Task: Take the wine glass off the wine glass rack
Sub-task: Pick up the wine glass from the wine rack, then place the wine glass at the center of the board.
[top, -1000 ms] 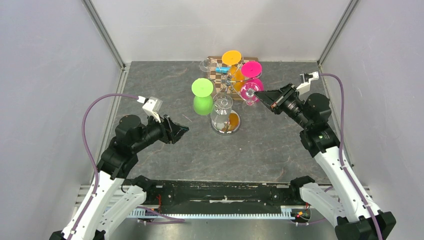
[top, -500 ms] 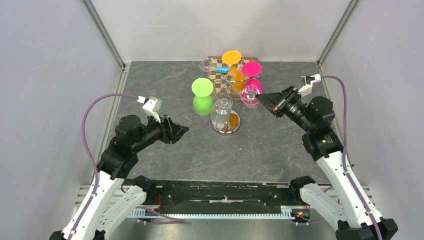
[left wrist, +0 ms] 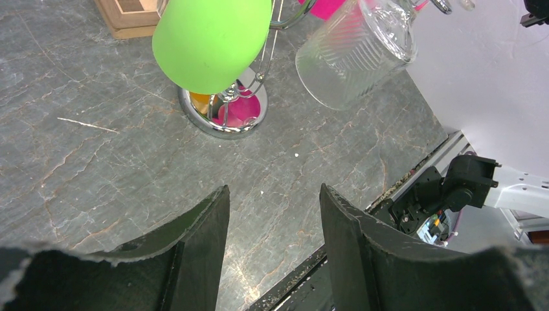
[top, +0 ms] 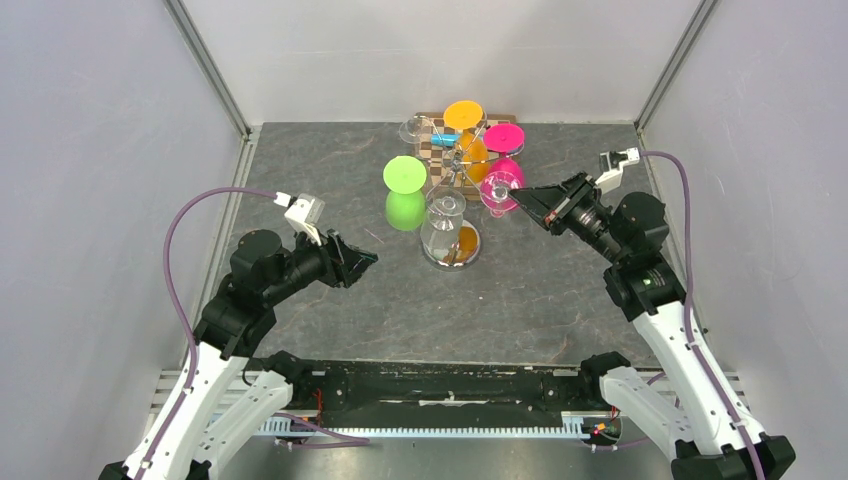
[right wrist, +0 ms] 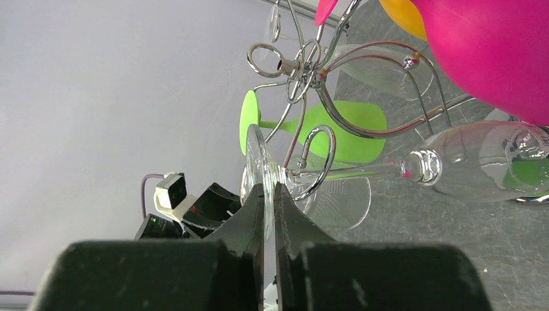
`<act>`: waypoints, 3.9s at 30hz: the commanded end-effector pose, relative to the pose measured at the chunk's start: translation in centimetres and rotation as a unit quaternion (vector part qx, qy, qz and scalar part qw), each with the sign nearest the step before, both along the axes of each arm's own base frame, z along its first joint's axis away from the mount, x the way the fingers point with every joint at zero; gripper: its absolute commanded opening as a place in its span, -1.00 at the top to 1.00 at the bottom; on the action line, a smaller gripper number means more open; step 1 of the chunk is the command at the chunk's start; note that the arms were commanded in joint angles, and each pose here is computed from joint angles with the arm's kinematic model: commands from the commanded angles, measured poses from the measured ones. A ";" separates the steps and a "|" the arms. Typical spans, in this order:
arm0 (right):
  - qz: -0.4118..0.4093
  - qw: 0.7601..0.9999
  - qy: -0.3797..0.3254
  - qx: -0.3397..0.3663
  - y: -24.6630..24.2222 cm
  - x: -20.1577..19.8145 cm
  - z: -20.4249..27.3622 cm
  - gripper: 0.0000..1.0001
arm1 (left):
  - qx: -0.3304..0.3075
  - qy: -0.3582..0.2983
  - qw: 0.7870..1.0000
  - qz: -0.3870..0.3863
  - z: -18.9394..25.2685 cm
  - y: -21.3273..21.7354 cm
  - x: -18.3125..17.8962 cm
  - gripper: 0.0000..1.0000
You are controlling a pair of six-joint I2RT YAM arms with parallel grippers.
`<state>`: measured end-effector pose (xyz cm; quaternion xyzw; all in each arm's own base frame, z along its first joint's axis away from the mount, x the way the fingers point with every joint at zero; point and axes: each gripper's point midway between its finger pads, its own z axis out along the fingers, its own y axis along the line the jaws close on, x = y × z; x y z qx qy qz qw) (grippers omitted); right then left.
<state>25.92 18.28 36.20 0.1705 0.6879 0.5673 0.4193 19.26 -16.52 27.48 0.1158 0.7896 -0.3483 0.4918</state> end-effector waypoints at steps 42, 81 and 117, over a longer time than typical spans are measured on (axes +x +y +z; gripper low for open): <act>-0.065 0.993 -0.066 0.069 -1.8 3.7 5.6 1.00 | 0.015 -0.016 1.000 0.001 -0.1 0.1 0.8 -0.21; -0.062 0.994 -0.079 0.045 -3.6 -2.7 5.0 1.00 | 0.010 -0.011 1.000 -0.006 -0.1 -0.1 0.6 -0.21; 0.198 0.932 -0.235 -0.192 1.2 -9.8 -1.2 1.00 | -0.089 0.139 0.986 -0.036 3.0 -1.8 -3.8 -0.25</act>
